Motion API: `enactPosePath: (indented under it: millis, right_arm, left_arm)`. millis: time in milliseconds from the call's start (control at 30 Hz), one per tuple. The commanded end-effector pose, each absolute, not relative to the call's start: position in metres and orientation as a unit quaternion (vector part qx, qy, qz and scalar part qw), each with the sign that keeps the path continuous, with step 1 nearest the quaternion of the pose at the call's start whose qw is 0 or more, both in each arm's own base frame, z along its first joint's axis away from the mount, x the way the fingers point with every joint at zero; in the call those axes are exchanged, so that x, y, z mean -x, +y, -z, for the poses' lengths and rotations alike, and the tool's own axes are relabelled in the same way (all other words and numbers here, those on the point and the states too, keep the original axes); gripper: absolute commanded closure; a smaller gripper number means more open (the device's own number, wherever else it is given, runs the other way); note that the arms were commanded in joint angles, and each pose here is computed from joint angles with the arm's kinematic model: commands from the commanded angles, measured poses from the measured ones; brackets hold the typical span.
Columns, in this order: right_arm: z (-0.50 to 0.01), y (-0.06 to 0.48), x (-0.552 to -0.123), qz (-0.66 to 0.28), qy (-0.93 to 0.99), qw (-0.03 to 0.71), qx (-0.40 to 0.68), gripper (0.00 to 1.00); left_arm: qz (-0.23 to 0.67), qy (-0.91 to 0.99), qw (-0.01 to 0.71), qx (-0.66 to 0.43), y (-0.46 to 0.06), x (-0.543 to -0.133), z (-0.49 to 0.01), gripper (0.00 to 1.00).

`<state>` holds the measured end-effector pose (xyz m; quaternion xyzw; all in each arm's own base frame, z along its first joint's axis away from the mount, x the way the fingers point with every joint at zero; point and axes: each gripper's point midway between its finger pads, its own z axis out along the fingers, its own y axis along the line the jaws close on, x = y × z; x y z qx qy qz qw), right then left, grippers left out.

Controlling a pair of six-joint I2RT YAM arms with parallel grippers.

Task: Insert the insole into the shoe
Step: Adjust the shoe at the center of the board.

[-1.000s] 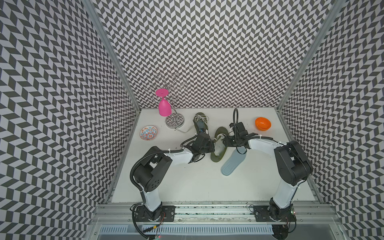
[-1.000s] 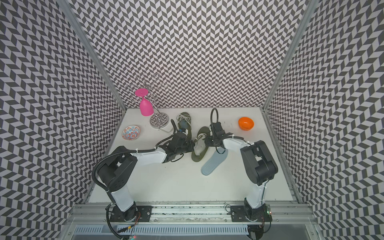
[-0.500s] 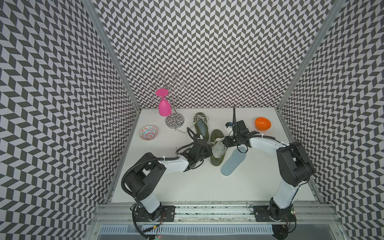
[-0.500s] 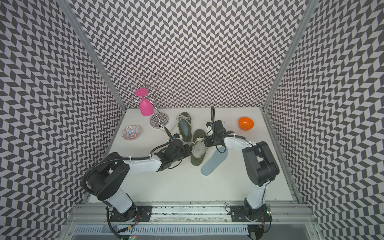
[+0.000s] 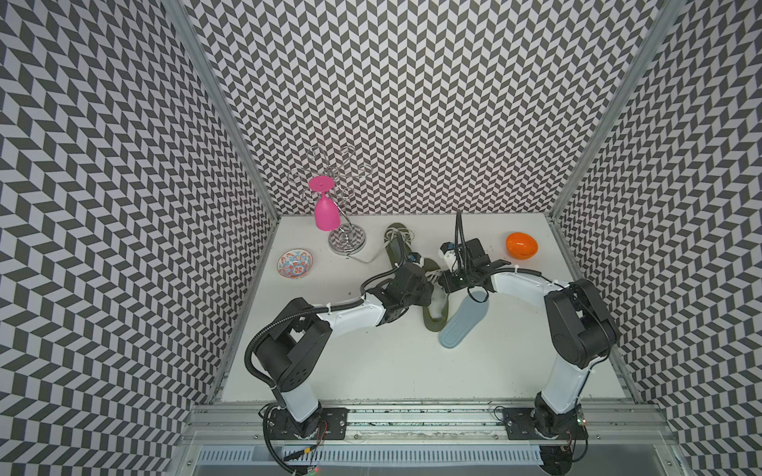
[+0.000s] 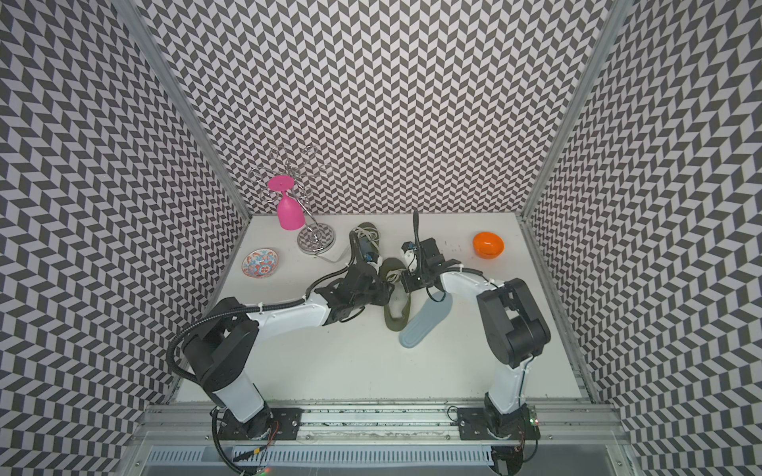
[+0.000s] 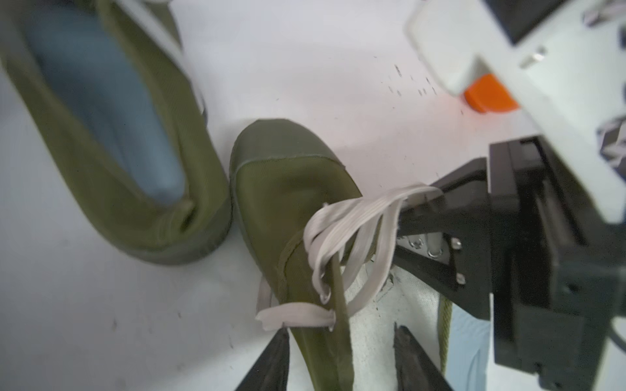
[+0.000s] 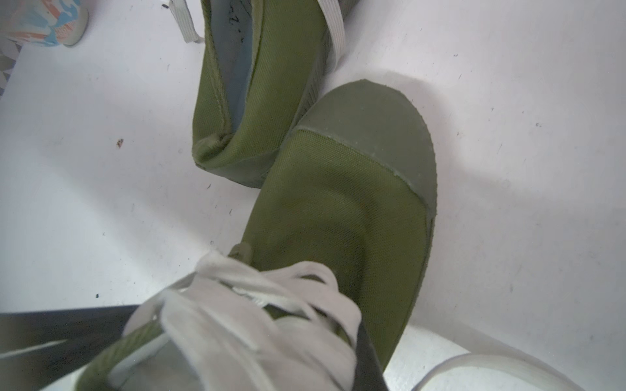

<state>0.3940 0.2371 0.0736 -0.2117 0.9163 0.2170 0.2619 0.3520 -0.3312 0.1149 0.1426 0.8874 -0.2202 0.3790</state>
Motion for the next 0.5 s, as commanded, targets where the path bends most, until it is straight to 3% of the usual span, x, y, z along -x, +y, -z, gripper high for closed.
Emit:
enactPosePath:
  millis: [0, 467]
  right_arm:
    - [-0.087, 0.251, -0.405, -0.235, 0.895, 0.297, 0.237, 0.91]
    - [-0.096, 0.259, -0.409, -0.248, 0.89, 0.288, 0.253, 0.9]
  left_arm:
    - [0.162, 0.867, 0.383, -0.276, -0.338, -0.356, -0.111, 0.47]
    - [0.065, 0.815, 0.37, -0.441, -0.341, -0.368, -0.092, 0.45]
